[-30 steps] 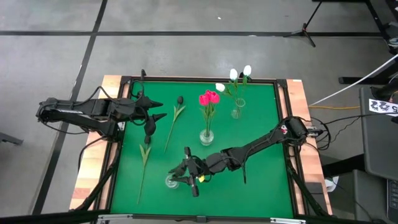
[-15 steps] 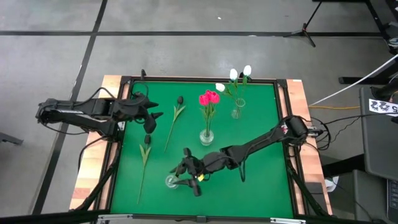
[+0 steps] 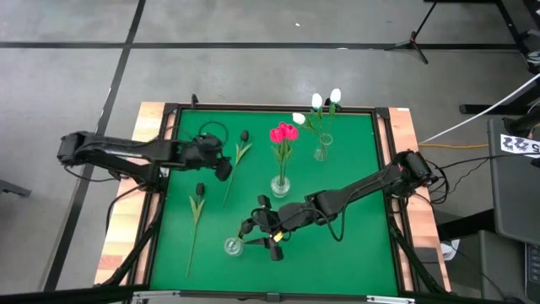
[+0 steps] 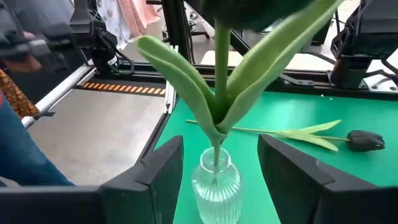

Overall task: Sort flowers into vase by color
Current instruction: Put the top black tulip into the bottom transparent flower vase

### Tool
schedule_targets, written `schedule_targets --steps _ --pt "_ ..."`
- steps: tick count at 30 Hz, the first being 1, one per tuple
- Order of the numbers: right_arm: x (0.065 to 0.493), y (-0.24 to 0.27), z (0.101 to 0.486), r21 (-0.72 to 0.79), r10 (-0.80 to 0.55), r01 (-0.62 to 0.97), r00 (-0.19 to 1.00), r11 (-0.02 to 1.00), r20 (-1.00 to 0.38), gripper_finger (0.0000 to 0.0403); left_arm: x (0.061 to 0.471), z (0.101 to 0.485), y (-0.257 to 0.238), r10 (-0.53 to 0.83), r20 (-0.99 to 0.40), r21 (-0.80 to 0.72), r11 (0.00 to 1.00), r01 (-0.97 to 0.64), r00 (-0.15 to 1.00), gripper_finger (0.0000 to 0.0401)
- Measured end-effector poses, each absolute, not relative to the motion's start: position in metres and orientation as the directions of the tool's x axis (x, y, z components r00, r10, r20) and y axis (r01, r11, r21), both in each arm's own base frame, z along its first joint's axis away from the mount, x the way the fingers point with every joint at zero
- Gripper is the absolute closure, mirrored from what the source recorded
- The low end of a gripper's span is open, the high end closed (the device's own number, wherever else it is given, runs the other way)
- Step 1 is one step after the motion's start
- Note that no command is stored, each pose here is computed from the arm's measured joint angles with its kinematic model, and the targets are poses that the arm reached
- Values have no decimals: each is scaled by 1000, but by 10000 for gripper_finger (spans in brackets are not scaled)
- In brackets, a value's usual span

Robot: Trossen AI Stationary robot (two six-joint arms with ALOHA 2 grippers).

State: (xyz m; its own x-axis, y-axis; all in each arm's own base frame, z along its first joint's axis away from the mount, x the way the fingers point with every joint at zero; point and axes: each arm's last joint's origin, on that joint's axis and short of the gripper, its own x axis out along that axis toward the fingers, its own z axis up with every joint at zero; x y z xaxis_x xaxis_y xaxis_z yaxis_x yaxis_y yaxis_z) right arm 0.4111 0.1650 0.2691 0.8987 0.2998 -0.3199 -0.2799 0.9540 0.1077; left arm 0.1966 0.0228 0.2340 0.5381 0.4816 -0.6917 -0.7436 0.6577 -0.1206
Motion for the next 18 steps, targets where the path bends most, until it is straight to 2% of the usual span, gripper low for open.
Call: schedule_targets --steps 3,7,14,18 --pt "408 164 274 107 299 -279 896 954 -329 196 210 218 31 540 -706 -44 611 -790 457 171" --pt "405 163 282 117 310 -288 899 951 -308 196 226 197 45 545 -738 -17 573 -820 397 171" --pt "398 161 286 130 322 -295 880 947 -349 196 245 175 62 471 -773 -87 584 -807 424 171" --pt "398 161 289 132 324 -296 884 946 -339 196 248 165 68 454 -800 -82 566 -820 393 171"
